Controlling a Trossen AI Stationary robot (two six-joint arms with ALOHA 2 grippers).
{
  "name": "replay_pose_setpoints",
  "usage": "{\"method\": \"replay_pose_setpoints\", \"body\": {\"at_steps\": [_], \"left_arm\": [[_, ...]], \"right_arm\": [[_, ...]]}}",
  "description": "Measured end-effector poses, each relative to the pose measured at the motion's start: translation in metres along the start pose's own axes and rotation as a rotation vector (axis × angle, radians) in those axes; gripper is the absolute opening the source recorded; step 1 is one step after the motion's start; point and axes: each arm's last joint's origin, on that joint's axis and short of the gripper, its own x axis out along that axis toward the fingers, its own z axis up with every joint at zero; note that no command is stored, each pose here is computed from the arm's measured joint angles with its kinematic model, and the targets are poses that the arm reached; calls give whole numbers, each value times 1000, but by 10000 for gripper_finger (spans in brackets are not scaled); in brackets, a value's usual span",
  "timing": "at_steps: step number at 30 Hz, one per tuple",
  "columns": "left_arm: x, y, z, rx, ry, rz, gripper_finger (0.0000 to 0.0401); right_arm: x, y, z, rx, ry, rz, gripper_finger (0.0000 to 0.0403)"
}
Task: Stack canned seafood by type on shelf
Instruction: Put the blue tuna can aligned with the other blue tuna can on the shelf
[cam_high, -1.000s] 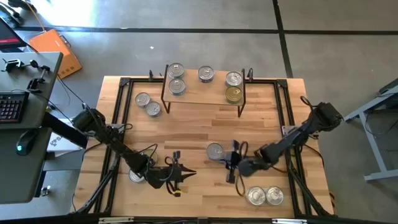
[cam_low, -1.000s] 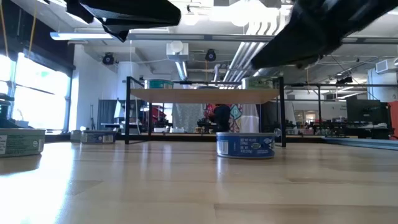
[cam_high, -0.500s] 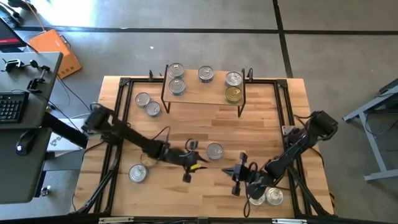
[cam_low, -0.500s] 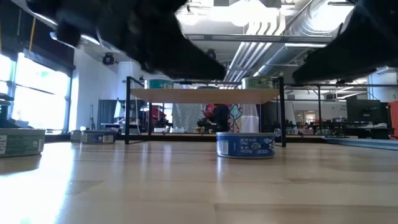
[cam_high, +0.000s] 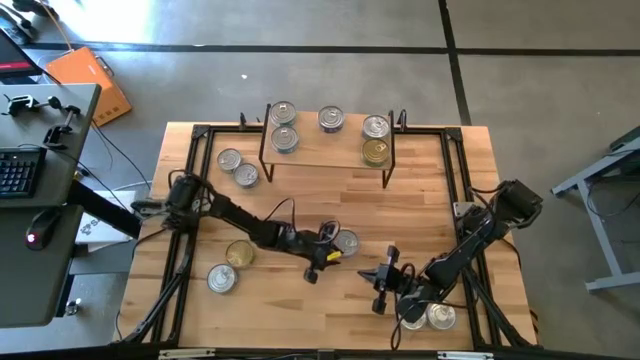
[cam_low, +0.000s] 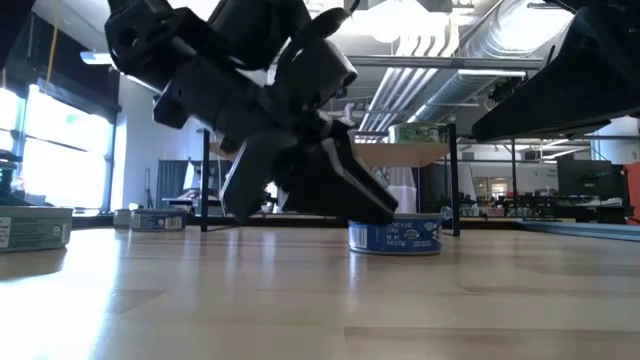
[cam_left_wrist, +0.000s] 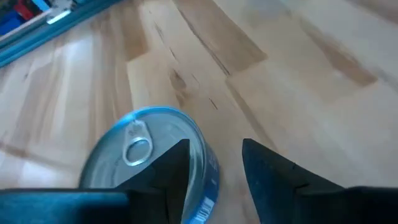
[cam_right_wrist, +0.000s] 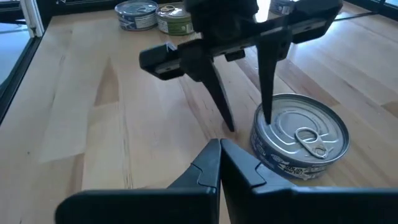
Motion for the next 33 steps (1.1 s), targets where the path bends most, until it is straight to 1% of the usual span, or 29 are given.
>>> {"method": "replay_pose_setpoints", "body": {"at_steps": [6,14,17,22,28,33], "left_arm": [[1,2,-6,6,58,-8,104],[-1,-2,-4,15,69,-13,10],[-4,-8,0,11,72,-11,7],[-19,-23,13,44,90,-2,2],[-44,-32,38,61,69,49,1],[-62,-40,52,89,60,104,0]], "right_arm": [[0,0,0,0,-1,-1,0],[0,0,0,5,-3,-3,0],[0,0,0,8,-3,-4,0],[0,0,0,23,-3,-4,0],[0,0,0,24,-4,-5,0],[1,-1,1,26,-4,-6,0]]}}
